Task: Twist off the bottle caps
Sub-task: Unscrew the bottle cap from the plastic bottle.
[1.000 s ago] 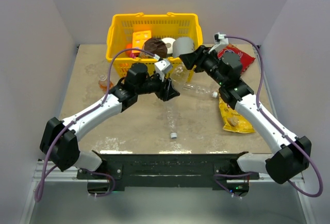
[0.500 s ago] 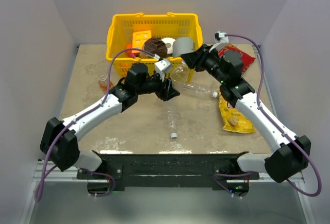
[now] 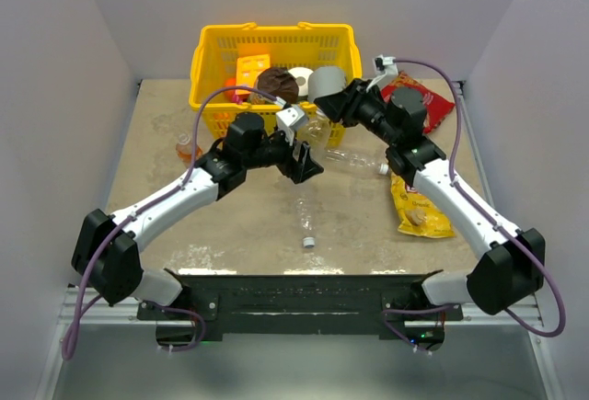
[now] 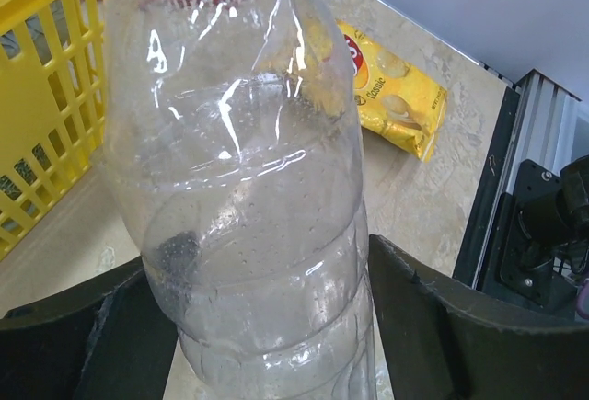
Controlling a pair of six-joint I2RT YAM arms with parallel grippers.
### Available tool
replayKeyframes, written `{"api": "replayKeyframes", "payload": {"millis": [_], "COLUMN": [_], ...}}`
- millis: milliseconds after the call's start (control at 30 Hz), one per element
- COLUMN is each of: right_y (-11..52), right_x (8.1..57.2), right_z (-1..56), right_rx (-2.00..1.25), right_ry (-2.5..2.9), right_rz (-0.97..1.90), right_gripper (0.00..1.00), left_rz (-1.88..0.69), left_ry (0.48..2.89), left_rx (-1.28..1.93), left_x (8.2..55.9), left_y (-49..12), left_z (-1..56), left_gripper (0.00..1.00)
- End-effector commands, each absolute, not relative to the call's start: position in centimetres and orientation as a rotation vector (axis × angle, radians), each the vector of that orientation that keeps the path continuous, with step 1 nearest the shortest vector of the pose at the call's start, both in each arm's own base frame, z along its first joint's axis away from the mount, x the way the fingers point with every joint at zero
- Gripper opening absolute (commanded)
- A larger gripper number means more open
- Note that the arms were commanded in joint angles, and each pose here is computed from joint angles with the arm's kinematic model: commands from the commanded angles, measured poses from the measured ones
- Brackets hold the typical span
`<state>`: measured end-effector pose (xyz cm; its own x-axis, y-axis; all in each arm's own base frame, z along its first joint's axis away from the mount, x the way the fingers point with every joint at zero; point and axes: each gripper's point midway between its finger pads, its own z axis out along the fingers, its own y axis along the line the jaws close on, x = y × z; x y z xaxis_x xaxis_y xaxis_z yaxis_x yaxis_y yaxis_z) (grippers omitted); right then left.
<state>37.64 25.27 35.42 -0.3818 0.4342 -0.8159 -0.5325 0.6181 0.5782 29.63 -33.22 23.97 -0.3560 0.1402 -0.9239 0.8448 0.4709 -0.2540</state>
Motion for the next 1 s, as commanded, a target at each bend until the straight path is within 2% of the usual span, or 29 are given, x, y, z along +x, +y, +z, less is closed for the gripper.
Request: {"api": "replayKeyframes", "payload": {"millis": [0,100,233,433,967], "right_y": [26.4,26.5,26.6,27.8,29.4], "right_x": [36.9,37.0,36.8,35.5,32.4], "right_z": [38.0,38.0,38.1,38.6,38.8], "right_rx": [-0.125,-0.132,-0.162,-0.268,-0.549], "right_ry": [1.591,1.586,1.584,1.549,1.466], "right_rz": [1.121,1.123,1.123,1.200,1.408], "right_gripper": [0.00,0.00,0.00,0.00,0.00], "left_rz": [-0.942,-0.937,-0.928,-0.972,-1.292], "left_ry": [1.706,1.712,1.717,1.656,1.440], "left_rx": [0.842,0.843,0.834,0.894,1.056], "left_x": [30.5,30.6,30.8,29.8,26.2], "left_y": [-33.9,-33.9,-33.8,-34.2,-33.4], "left_z": [26.2,26.0,25.8,26.5,30.1], "left_gripper": [0.78,0.70,0.54,0.42,0.33]}}
